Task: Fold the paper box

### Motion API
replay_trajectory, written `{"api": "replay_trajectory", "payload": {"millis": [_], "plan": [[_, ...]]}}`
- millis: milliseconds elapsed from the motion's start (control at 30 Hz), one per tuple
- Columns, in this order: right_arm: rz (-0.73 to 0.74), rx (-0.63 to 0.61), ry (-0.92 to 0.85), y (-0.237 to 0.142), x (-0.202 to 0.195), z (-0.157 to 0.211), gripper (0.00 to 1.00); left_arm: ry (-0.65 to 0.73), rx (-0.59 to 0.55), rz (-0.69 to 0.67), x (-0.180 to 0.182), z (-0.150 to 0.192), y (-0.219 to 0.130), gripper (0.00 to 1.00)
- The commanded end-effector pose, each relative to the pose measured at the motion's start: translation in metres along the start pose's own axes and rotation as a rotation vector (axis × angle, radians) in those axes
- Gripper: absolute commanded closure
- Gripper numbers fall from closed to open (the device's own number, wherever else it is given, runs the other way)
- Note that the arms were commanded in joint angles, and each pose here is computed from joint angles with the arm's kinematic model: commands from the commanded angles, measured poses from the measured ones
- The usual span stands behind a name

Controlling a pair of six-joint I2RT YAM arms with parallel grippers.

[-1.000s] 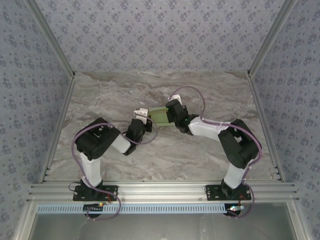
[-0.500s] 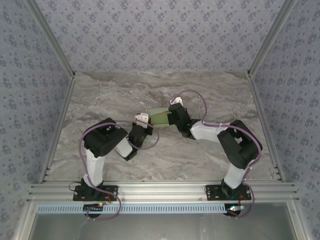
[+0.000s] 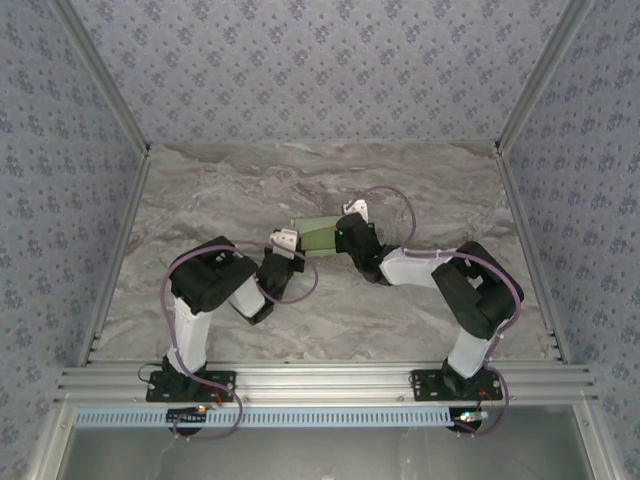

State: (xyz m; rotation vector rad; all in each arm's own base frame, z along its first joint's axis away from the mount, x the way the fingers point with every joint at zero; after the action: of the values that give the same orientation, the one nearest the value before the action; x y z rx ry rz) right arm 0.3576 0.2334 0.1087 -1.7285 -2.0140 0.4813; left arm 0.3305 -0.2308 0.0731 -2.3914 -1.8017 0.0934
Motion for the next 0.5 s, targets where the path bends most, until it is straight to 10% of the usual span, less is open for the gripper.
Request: {"api": "replay_trajectory", "payload": {"millis": [0,467], "plan": [[-0.016,0.221,0.006,-0.003,-0.005,0.049,1.00,0.142,0.234,0.032,0.000,0.060,-0.017,1.00],[0.018,0.192,-0.039,-0.001,-0.020,0.083,1.00,0.154,0.214,0.015,0.004,0.061,-0.023,1.00]]}}
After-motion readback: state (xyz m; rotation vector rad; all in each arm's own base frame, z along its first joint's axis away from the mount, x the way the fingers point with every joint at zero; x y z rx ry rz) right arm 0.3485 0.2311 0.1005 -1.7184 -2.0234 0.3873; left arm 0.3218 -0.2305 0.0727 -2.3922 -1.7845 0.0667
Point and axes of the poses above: each hand's point on the last joint's axis, 136 mm out from that joint toward the fingers, its own y axis out along the fingers, its own x axis along the line the jaws close on, z = x × y, the point moved 4 cm from there along -y, back along the fingers, and after that the axes turned 4 degrees about y, right-handed, at the moved point
